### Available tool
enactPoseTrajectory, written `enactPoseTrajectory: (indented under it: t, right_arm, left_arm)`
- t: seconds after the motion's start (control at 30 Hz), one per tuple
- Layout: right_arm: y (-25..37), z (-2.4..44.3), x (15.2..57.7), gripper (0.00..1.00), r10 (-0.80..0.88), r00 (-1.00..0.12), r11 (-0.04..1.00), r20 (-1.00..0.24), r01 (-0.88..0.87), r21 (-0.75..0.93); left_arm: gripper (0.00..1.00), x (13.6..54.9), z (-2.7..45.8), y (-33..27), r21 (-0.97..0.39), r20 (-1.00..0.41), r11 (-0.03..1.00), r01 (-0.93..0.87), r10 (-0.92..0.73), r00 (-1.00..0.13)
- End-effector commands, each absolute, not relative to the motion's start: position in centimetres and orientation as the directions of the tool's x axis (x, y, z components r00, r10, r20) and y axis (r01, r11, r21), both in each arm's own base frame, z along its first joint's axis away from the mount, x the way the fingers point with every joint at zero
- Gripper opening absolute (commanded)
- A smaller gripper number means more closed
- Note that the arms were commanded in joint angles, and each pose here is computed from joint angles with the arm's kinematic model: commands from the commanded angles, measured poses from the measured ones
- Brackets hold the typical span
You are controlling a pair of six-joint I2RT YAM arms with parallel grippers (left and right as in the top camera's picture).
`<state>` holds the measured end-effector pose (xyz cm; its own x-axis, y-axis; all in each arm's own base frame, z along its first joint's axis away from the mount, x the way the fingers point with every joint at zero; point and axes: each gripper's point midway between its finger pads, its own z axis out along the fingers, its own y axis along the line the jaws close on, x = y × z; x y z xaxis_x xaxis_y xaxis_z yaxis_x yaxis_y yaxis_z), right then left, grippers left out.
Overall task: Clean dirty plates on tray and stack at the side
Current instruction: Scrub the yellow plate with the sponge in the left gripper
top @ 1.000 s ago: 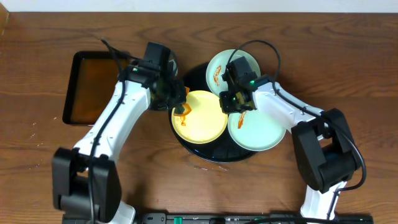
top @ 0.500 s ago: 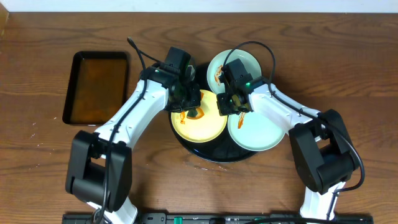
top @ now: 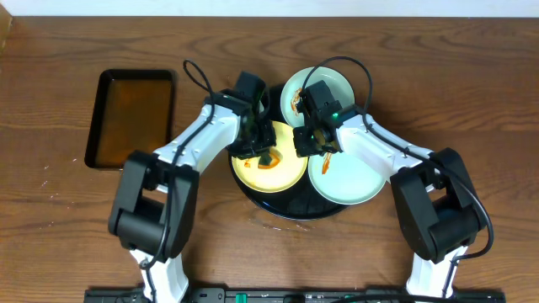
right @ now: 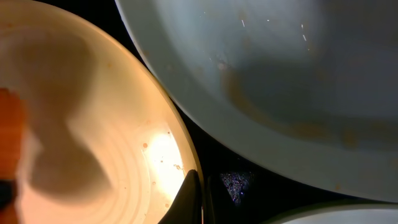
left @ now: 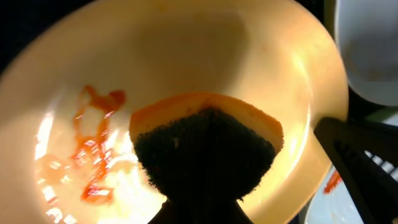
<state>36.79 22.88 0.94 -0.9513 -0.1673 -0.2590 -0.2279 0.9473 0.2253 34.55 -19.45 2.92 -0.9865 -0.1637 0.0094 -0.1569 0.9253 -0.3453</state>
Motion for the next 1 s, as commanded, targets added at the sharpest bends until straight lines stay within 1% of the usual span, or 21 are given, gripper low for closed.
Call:
enactPoseTrajectory:
  t: [0.0, 0.17, 0.27, 0.37, 0.47, 0.6, 0.67, 0.77, 0.97]
  right_arm:
    - [22.6, -0.2, 36.2, 0.01, -0.177, -0.954, 0.955, -0.241, -0.226, 0.193]
    - [22.5, -0.2, 36.3, 0.01, -0.176, -0.954, 0.956, -0.243, -0.225, 0.188]
    - [22.5, -0.2, 36.3, 0.01, -0.176, -0.954, 0.957, -0.243, -0.224, 0.187]
    - [22.5, -0.2, 36.3, 0.01, -0.176, -0.954, 0.957, -0.243, -0.224, 0.187]
    - [22.5, -0.2, 36.3, 0.01, -0.176, -0.954, 0.957, -0.243, -0.224, 0.187]
    - [22.5, -0.2, 36.3, 0.01, -0.176, -0.954, 0.957, -0.243, -0.224, 0.187]
    - [22.5, -0.2, 36.3, 0.01, -0.176, -0.954, 0.957, -0.243, -0.224, 0.187]
    - [22.5, -0.2, 36.3, 0.01, -0.176, -0.954, 0.957, -0.243, -0.224, 0.187]
    - [22.5, -0.2, 36.3, 0.01, -0.176, -0.954, 0.956, -0.243, -0.224, 0.187]
  left_arm:
    - [0.07, 34.3, 1.5, -20.3, -0.335, 0.025, 0.927, -0.166, -0.168, -0.986]
    - [0.08, 34.6, -0.2, -21.0, -0.333, 0.032, 0.928, -0.17, -0.17, -0.985]
    - [0.08, 34.8, -1.2, -20.1, -0.277, 0.013, 0.945, -0.174, -0.178, -0.984]
    - [0.07, 35.4, -1.8, -17.5, -0.138, -0.055, 0.973, -0.187, -0.196, -0.979]
    - [0.08, 35.4, -1.9, -14.5, 0.019, -0.108, 0.98, -0.2, -0.197, -0.974]
    - [0.07, 35.5, -1.6, -11.9, 0.16, -0.151, 0.972, -0.171, -0.147, -0.978]
    - [0.08, 35.7, -1.4, -11.2, 0.202, -0.16, 0.97, -0.134, -0.102, -0.982]
    - [0.07, 35.8, -1.0, -11.3, 0.203, -0.16, 0.974, -0.1, -0.068, -0.985]
    - [0.07, 36.3, 3.1, -11.8, 0.145, -0.232, 0.983, -0.111, -0.075, -0.97]
